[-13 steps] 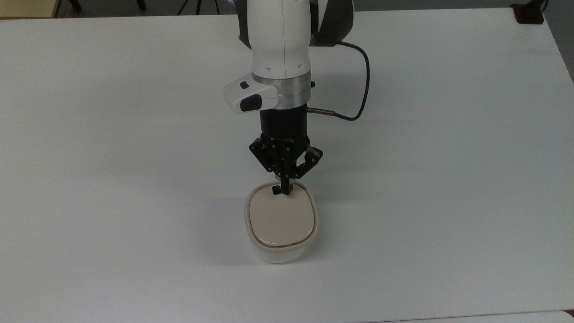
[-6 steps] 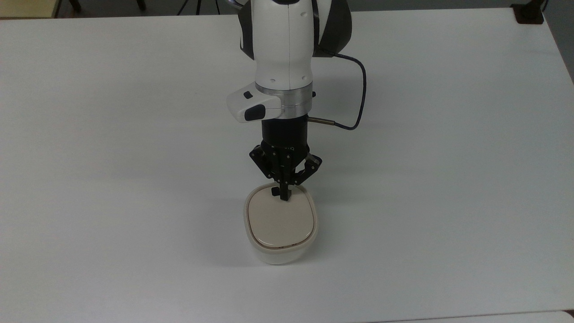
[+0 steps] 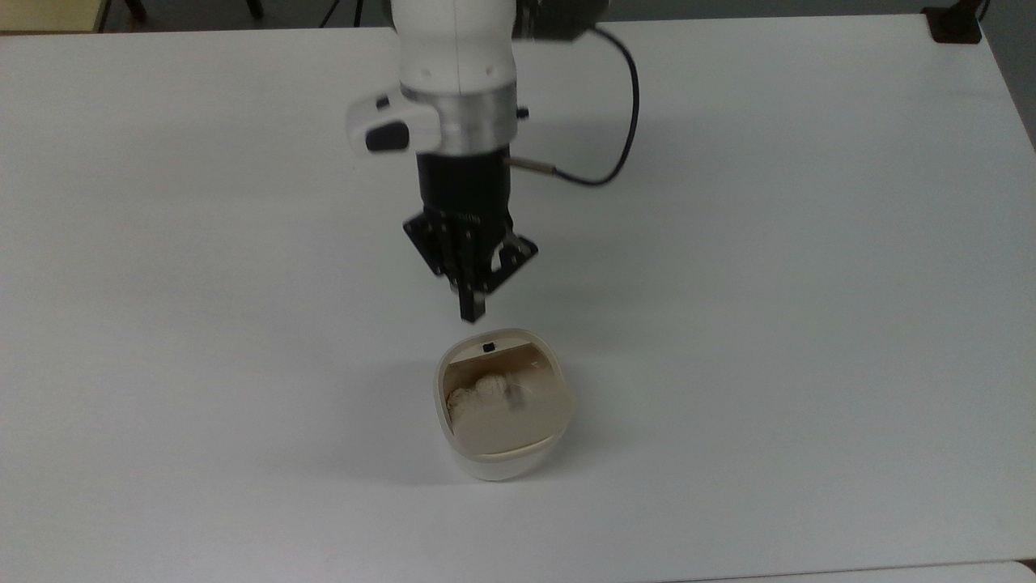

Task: Open the trash bin
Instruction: 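Raise the gripper away from the bin as the lid pops open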

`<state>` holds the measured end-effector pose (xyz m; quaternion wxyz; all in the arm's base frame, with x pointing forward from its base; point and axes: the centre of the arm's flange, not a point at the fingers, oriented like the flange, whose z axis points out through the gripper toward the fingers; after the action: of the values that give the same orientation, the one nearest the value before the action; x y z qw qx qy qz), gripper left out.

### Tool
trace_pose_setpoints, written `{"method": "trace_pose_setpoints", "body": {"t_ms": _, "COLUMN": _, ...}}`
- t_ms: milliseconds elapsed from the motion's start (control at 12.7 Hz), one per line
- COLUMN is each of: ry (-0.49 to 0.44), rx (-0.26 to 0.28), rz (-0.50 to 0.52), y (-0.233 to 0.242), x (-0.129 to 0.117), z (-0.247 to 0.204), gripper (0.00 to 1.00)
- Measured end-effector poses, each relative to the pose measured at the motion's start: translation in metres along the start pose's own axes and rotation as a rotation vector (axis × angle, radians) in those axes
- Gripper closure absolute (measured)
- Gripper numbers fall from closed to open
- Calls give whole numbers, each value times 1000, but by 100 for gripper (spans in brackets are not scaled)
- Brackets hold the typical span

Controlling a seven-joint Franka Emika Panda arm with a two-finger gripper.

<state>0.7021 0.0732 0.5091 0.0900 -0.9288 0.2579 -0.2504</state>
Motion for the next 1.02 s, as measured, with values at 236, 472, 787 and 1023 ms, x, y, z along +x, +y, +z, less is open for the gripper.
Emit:
{"method": "trace_pose_setpoints", "body": {"t_ms": 236, "ry": -70, "rx": -60, "rz": 18, "y": 9, "x": 4, "z": -64, "gripper": 78}}
{"method": "trace_pose_setpoints", "body": {"t_ms": 472, "ry": -148, "rx": -130, "rz": 22, "y": 31, "x": 4, "z": -129, "gripper": 39}}
{"method": "trace_pose_setpoints", "body": {"t_ms": 787, "ry": -328, "rx": -214, "rz": -153, "y": 56, "x": -32, "z": -177, "gripper": 0}}
{"method": "trace_pose_setpoints", "body": {"t_ms": 1023, "ry": -368, "rx": -197, "rz": -312, "y": 70, "x": -49, "z": -191, "gripper": 0}}
